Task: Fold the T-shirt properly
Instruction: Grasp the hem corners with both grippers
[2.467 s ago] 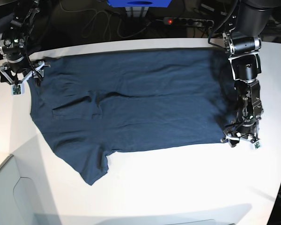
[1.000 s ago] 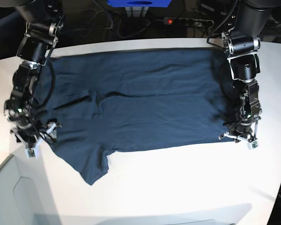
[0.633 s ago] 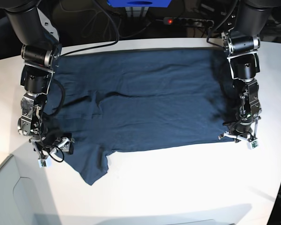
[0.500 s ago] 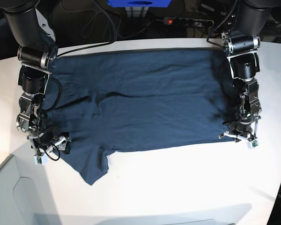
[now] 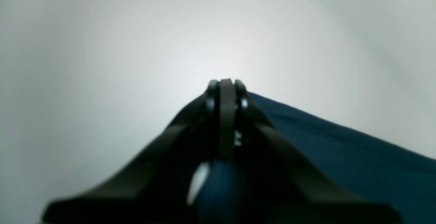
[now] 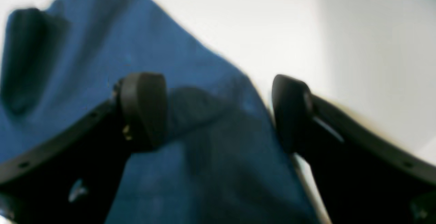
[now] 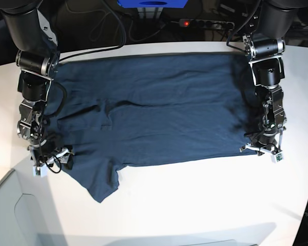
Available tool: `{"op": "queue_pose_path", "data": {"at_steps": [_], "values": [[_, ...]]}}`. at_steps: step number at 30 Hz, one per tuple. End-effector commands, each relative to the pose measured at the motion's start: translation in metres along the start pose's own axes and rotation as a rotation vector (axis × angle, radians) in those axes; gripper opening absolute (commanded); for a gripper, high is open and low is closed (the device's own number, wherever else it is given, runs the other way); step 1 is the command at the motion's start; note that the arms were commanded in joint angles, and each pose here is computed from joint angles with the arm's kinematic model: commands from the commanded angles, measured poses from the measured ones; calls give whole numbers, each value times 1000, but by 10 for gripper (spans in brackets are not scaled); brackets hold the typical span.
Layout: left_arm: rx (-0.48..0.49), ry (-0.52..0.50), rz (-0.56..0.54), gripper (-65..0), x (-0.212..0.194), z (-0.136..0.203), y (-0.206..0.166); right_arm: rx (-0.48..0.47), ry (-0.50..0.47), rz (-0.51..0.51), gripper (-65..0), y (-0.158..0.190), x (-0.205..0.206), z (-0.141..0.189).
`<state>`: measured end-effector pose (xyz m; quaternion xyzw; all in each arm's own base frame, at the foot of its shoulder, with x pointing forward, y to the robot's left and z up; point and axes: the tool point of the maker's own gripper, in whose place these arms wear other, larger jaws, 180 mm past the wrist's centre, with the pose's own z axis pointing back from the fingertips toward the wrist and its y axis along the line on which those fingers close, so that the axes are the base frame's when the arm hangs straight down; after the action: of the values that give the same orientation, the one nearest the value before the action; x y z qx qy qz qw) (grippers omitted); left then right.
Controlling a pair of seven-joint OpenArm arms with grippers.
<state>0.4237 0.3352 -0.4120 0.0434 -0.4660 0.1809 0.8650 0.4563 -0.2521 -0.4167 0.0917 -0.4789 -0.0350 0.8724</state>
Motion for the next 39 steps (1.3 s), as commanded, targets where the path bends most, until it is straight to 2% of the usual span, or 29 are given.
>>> {"op": "queue_pose_path", "data": {"at_steps": [1, 4, 6, 12, 16, 20, 24, 27, 39], "values": [[3, -23, -2, -650, 15, 0, 2, -12, -23, 2, -187, -6, 16, -1], [3, -23, -3, -650, 15, 0, 2, -12, -22, -25, -190, -6, 3, -2], [3, -23, -3, -650, 15, 0, 2, -9, -20, -20, -215, -5, 2, -3], [3, -23, -3, -650, 15, 0, 2, 36, 30, 75, -440, 13, -8, -8], [3, -23, -3, -650, 15, 0, 2, 37, 31, 79, -519, 14, -8, -8], [3, -23, -3, -650, 15, 0, 2, 32, 20, 76, -649, 12, -3, -8], [-7, -32, 3, -650, 18, 0, -4, 30, -32, 95, -649, 12, 16, -5], [-26, -57, 8, -650, 28, 3, -13, 1, -79, 109, -649, -1, 22, 9], [-87, -216, -86, -650, 46, 55, -26, -4, -166, 275, -649, 8, 32, 57]]}}
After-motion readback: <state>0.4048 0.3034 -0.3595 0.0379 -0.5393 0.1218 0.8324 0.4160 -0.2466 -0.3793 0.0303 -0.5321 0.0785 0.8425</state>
